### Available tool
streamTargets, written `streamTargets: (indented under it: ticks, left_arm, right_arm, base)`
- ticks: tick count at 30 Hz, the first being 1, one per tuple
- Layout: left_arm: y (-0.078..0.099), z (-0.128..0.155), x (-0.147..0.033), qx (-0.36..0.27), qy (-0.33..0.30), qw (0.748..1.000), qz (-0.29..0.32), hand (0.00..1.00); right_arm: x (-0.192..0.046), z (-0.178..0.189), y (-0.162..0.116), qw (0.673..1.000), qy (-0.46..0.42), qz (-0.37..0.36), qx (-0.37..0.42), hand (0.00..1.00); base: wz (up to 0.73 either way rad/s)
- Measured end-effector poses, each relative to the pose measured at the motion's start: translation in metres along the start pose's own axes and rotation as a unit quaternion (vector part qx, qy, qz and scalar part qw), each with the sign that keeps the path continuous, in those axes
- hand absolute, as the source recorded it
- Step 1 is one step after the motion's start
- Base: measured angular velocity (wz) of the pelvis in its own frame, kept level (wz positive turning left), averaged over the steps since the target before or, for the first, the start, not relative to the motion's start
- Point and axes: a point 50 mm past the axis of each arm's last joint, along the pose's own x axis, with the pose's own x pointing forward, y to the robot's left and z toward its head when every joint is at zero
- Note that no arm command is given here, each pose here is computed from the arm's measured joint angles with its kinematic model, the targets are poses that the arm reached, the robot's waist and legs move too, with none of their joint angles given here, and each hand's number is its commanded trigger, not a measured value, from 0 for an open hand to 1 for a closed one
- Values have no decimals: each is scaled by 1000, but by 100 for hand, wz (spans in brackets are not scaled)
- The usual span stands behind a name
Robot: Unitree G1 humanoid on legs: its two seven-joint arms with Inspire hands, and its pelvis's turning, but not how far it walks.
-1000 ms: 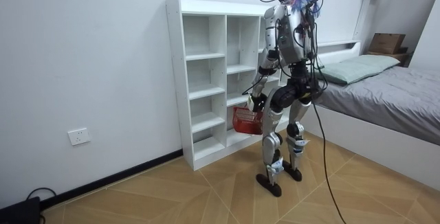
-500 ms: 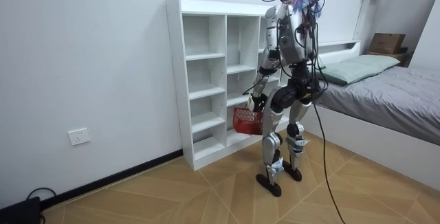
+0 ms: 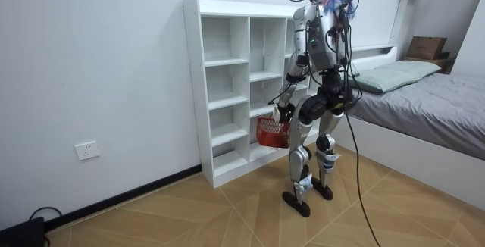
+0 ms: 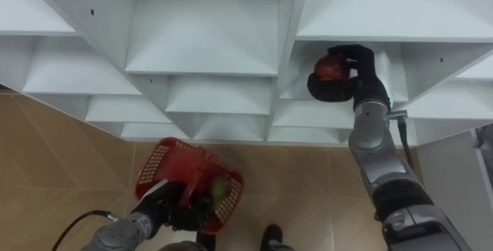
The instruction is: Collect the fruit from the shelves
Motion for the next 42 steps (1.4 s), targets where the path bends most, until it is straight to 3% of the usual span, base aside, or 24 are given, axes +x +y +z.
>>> streamTargets:
  ticks: [17, 27, 36, 42]
  left_arm:
    - [-4, 0, 3, -31, 11, 999, 0, 100]
    - [-1, 3, 4, -41, 7, 999, 19, 100]
    - [0, 3, 3, -47, 4, 999, 27, 100]
    - [-10, 5, 5, -55, -2, 998, 20, 100]
  right_arm:
    - [-1, -5, 3, 998, 29, 1, 53, 100]
    - [-6, -1, 25, 997, 24, 38, 70, 100]
    - [-36, -10, 54, 988, 8, 133, 74, 100]
    - [-63, -18, 72, 976, 5, 201, 85, 100]
  base:
    - [0]
    - [-3]
    - [-4]
    - [-9]
